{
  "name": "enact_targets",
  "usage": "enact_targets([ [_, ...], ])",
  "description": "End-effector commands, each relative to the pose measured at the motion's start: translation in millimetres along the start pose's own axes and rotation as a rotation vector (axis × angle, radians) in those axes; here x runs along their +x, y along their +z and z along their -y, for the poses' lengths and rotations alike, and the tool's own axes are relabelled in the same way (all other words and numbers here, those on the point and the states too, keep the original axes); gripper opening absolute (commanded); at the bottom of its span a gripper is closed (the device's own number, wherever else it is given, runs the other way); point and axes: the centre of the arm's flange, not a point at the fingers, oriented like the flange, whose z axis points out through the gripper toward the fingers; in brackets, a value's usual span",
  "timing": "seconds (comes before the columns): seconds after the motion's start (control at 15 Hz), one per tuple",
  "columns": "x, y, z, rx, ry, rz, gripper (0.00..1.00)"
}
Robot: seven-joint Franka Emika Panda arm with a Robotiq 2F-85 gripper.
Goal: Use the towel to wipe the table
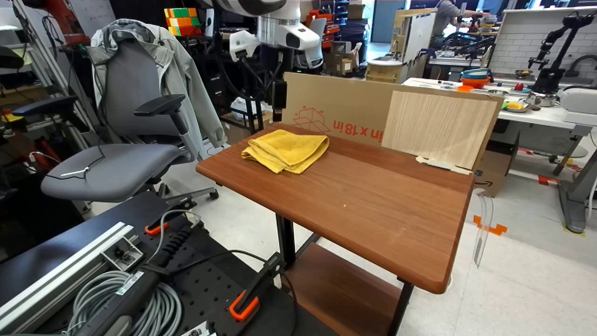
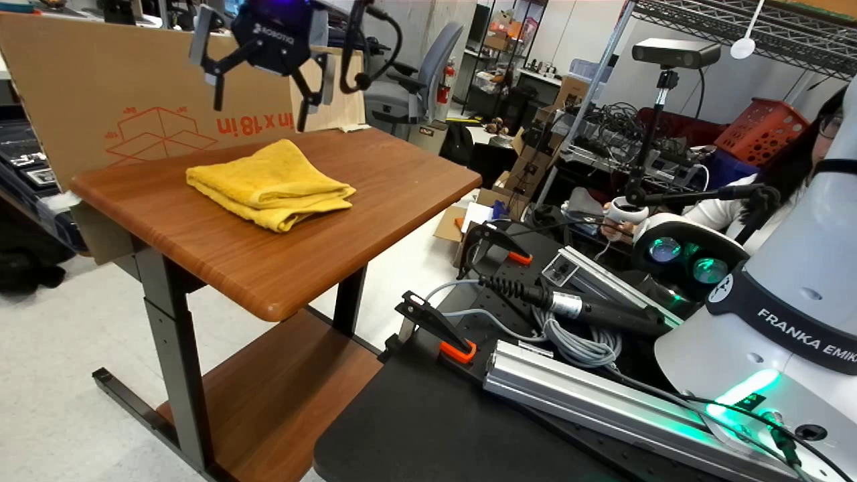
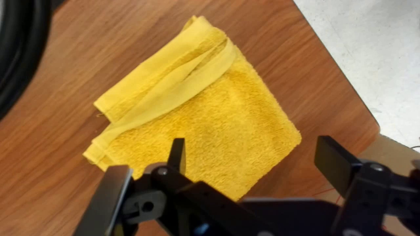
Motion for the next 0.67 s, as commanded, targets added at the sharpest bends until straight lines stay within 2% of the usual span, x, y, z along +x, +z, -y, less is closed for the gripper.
enact_targets([
  [0.0,31,44,39,-0.027,0.079,0.003,1.00],
  [0.47,70,134,8,-0.186,0.221,0.021,1.00],
  [0.53,50,115,0,-0.123,0.187,0.023,1.00],
  [0.6,54,120,-3,-0.138,0.201,0.027,1.00],
])
